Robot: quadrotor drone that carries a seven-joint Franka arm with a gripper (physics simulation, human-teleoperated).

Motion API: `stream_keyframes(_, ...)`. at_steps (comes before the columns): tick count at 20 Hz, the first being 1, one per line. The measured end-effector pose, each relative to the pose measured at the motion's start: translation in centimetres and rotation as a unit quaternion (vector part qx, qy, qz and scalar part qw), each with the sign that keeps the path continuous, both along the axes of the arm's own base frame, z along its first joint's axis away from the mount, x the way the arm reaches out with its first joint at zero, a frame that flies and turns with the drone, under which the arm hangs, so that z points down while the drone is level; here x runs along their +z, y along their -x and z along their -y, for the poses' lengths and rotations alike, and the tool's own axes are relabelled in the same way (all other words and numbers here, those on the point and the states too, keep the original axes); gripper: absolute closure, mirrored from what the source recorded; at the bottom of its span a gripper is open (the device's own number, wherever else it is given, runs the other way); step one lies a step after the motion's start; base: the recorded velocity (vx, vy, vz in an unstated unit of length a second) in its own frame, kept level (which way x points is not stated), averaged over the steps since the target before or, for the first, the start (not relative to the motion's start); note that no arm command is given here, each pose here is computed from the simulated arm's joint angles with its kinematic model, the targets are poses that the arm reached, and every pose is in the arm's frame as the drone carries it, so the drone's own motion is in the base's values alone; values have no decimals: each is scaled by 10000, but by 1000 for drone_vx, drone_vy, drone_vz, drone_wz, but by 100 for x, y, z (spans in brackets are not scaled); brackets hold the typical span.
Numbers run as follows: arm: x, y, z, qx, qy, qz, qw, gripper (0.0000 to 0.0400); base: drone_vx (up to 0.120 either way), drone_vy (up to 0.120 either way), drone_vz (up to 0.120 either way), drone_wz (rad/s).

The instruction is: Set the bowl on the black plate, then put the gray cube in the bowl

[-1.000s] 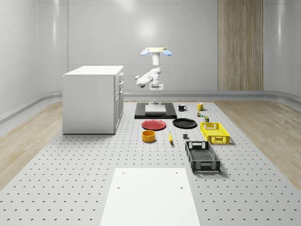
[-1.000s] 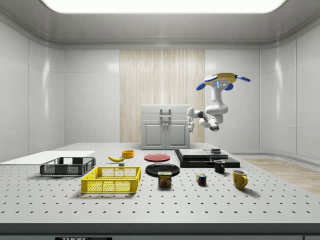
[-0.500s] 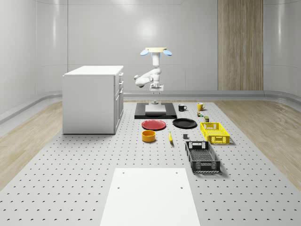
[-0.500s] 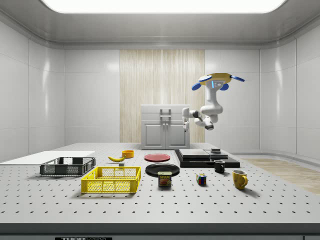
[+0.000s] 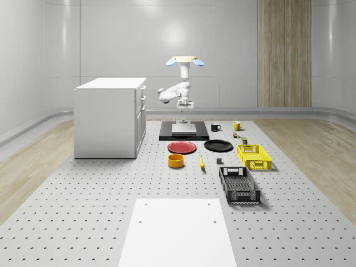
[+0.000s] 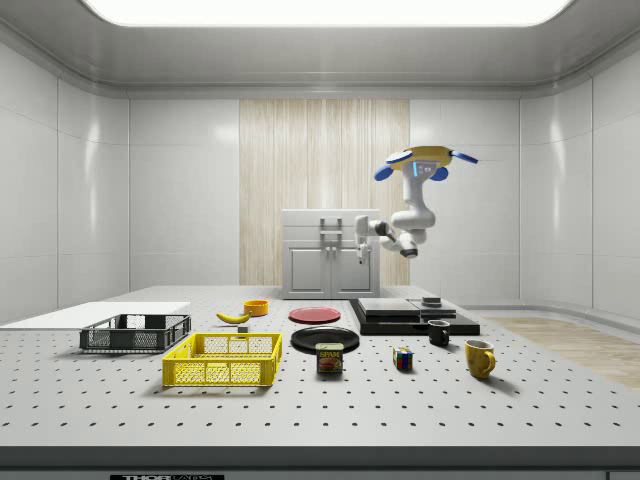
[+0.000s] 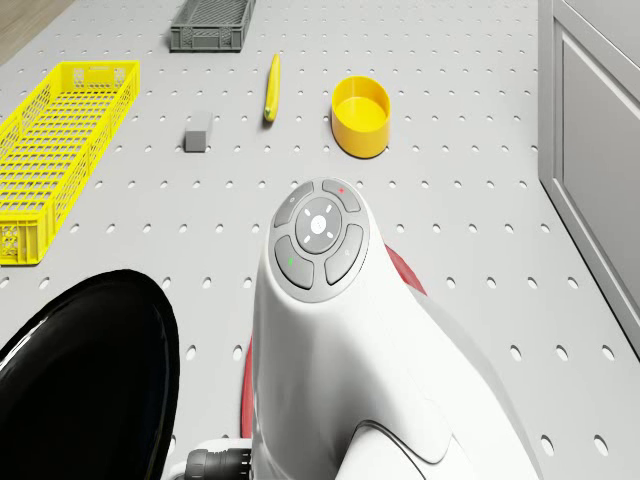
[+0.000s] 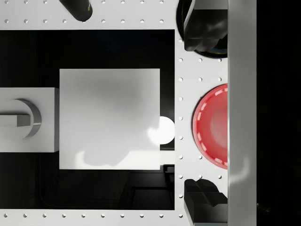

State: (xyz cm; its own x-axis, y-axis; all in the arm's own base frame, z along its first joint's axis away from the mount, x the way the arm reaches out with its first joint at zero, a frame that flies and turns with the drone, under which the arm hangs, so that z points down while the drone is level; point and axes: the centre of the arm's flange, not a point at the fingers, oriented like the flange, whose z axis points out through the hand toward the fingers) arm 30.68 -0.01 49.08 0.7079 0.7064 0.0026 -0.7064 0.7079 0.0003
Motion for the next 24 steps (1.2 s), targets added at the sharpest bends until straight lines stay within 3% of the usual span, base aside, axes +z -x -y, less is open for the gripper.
stream_keyframes(4,0,0,0,0,2,0,10000,0,120,0,0,0)
stream_keyframes(19,0,0,0,2,3,-1,10000,0,120,0,-120,0)
stream_keyframes(24,0,0,0,2,3,-1,10000,0,120,0,0,0)
